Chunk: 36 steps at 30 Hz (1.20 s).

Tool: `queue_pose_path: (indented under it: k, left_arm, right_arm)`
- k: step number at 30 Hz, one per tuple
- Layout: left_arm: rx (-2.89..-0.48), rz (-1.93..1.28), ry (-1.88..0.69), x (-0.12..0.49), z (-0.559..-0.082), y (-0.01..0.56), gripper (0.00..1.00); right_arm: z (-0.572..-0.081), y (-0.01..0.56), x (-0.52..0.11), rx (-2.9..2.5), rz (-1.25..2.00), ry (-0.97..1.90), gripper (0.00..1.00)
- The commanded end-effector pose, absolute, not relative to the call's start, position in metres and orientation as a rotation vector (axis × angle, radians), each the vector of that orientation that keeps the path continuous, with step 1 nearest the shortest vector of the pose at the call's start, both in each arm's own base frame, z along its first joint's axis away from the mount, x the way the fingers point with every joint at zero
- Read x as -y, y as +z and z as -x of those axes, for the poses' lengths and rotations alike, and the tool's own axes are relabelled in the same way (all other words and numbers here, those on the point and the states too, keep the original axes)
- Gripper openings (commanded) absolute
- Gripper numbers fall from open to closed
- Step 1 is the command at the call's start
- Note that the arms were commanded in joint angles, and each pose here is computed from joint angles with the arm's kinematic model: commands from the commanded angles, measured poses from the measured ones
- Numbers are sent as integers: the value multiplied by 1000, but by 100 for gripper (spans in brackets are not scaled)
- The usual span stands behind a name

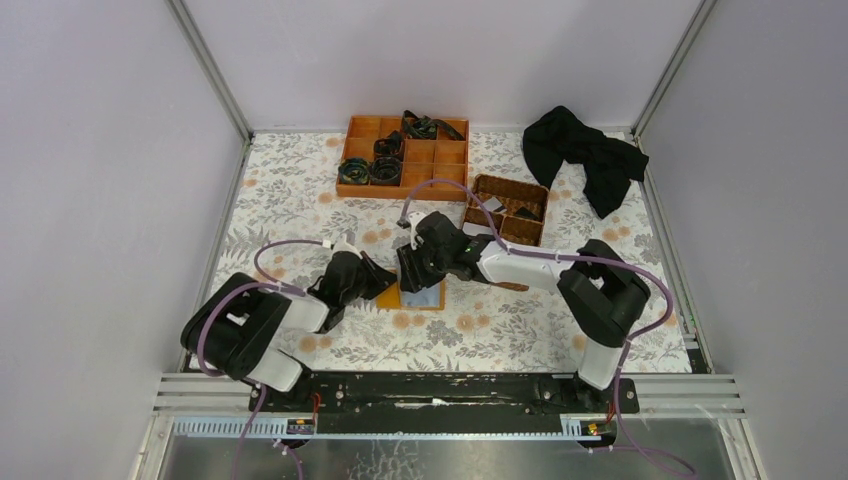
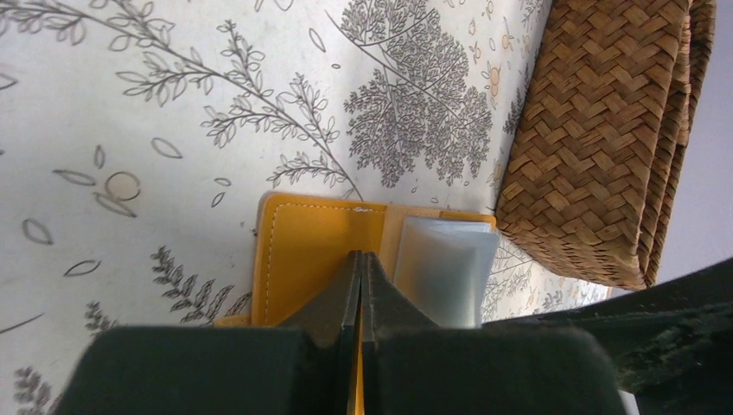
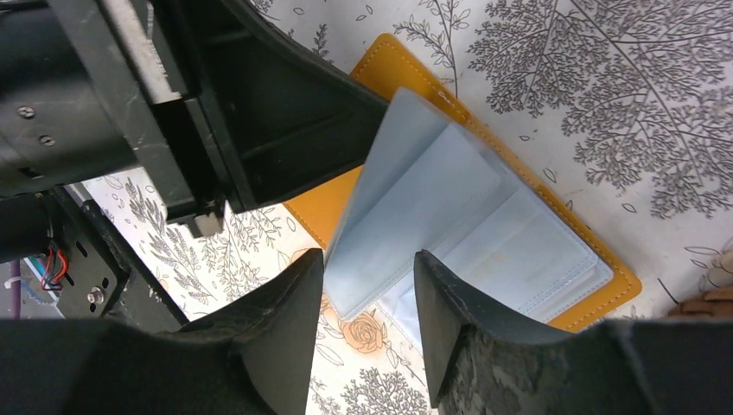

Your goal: Take the credit cards out of the card holder

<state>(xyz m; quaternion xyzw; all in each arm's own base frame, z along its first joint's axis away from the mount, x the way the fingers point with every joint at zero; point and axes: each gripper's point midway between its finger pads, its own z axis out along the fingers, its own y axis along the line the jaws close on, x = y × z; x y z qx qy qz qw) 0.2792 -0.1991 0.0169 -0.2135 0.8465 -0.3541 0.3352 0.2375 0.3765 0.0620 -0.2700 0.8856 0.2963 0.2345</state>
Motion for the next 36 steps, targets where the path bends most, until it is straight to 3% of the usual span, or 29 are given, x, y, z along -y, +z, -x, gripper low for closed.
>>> queue_pose_path:
  k: [1, 13, 16, 18, 21, 29, 36]
  left_arm:
    - [-2253, 545, -824, 185, -267, 6, 0]
    - [-2183, 493, -729, 167, -268, 50, 2]
    - [-2137, 506, -676, 154, -268, 64, 16]
    - [-2091, 508, -670, 150, -269, 75, 48]
    - [-2062, 491, -681, 149, -269, 83, 71]
    - [-2046, 489, -718, 152, -268, 86, 100]
    - [-1983, 529, -714, 143, -267, 97, 100]
  right_arm:
    - [-242, 73, -398, -2386, 757, 877, 50]
    - [-246, 79, -416, -2365, 777, 929, 50]
    - [-245, 77, -418, -2368, 780, 936, 50]
    - [-245, 75, -419, -2369, 779, 939, 50]
    - [-245, 75, -423, -2365, 780, 954, 49]
    - [-249, 87, -440, -2331, 791, 1007, 49]
    - [-252, 80, -459, -2334, 817, 1021, 49]
